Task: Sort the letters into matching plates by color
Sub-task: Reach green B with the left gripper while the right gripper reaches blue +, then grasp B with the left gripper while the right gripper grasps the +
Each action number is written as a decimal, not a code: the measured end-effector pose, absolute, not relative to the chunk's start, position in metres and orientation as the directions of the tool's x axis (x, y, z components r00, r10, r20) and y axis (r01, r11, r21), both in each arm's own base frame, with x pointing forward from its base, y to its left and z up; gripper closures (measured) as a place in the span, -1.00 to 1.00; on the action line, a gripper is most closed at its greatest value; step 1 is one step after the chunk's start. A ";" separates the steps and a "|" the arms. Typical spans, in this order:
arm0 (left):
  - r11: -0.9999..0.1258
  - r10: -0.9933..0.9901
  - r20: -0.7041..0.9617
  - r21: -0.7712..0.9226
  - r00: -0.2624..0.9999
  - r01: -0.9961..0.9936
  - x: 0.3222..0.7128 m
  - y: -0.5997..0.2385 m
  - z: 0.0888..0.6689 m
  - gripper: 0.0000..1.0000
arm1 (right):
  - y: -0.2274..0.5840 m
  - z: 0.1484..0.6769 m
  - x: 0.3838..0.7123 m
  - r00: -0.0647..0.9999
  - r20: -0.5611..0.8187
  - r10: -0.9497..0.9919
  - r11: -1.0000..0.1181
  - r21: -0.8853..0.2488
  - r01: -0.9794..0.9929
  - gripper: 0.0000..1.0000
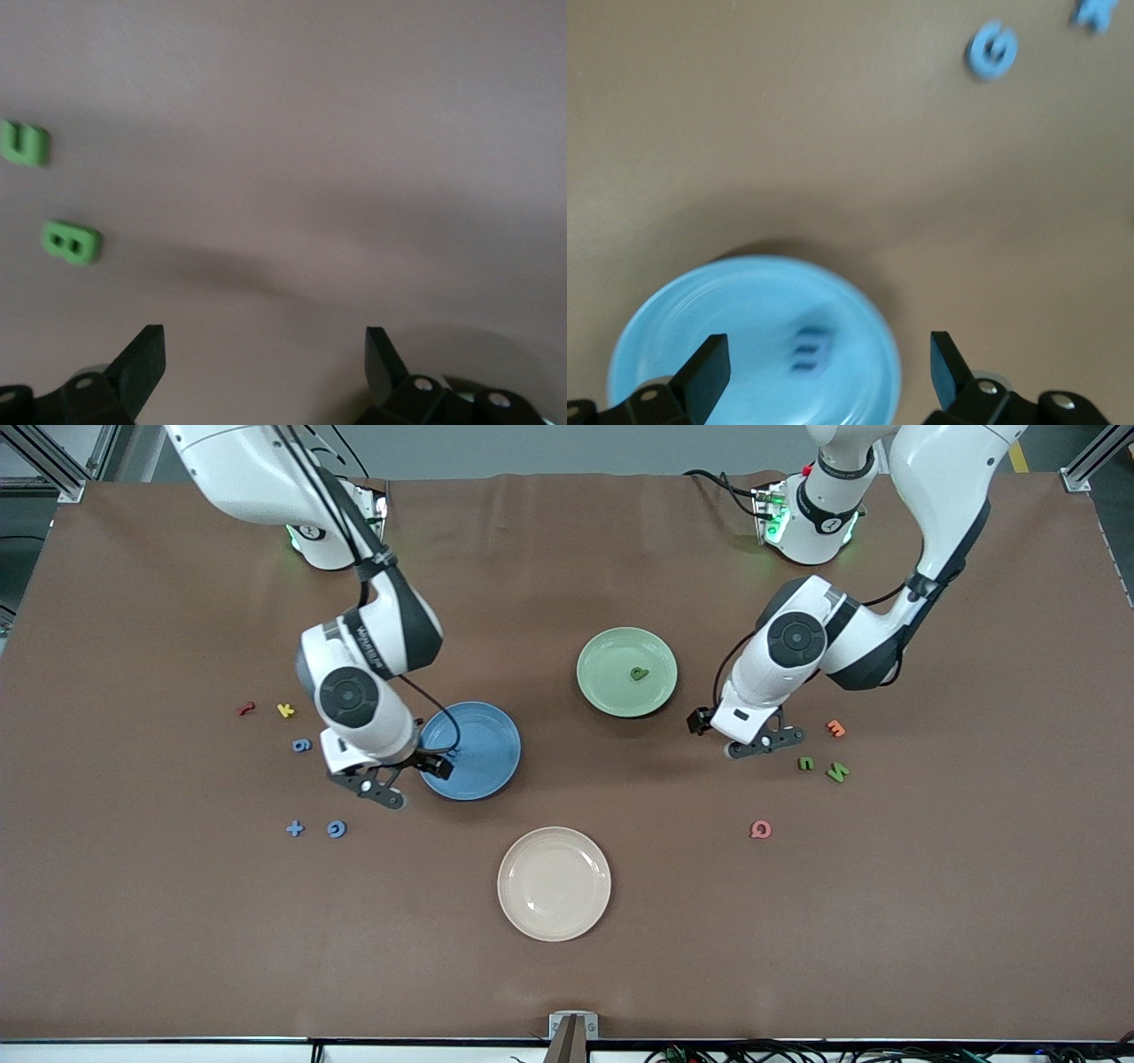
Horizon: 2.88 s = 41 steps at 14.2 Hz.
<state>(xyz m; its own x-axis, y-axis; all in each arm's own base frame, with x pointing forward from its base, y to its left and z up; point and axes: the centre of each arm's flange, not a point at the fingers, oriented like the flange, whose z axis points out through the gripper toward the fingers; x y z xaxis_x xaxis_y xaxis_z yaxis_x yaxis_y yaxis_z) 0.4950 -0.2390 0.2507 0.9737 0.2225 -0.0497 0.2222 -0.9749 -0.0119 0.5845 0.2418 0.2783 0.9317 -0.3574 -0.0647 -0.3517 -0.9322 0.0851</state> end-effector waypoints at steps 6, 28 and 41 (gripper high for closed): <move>-0.979 0.198 -0.027 -0.064 0.980 0.196 0.506 -0.185 0.240 -0.99 | 0.137 0.278 0.617 0.984 -0.096 -0.150 -0.988 0.058 -0.145 -1.00; -0.997 0.079 -0.043 -0.024 0.996 0.078 0.472 -0.125 0.174 -0.87 | 0.000 0.188 0.620 0.998 0.040 -0.055 -0.998 0.019 -0.055 -0.48; -0.999 0.031 -0.010 -0.031 0.999 0.031 0.473 -0.124 0.171 0.18 | 0.013 0.171 0.631 0.997 0.046 -0.063 -0.998 0.013 -0.064 -0.43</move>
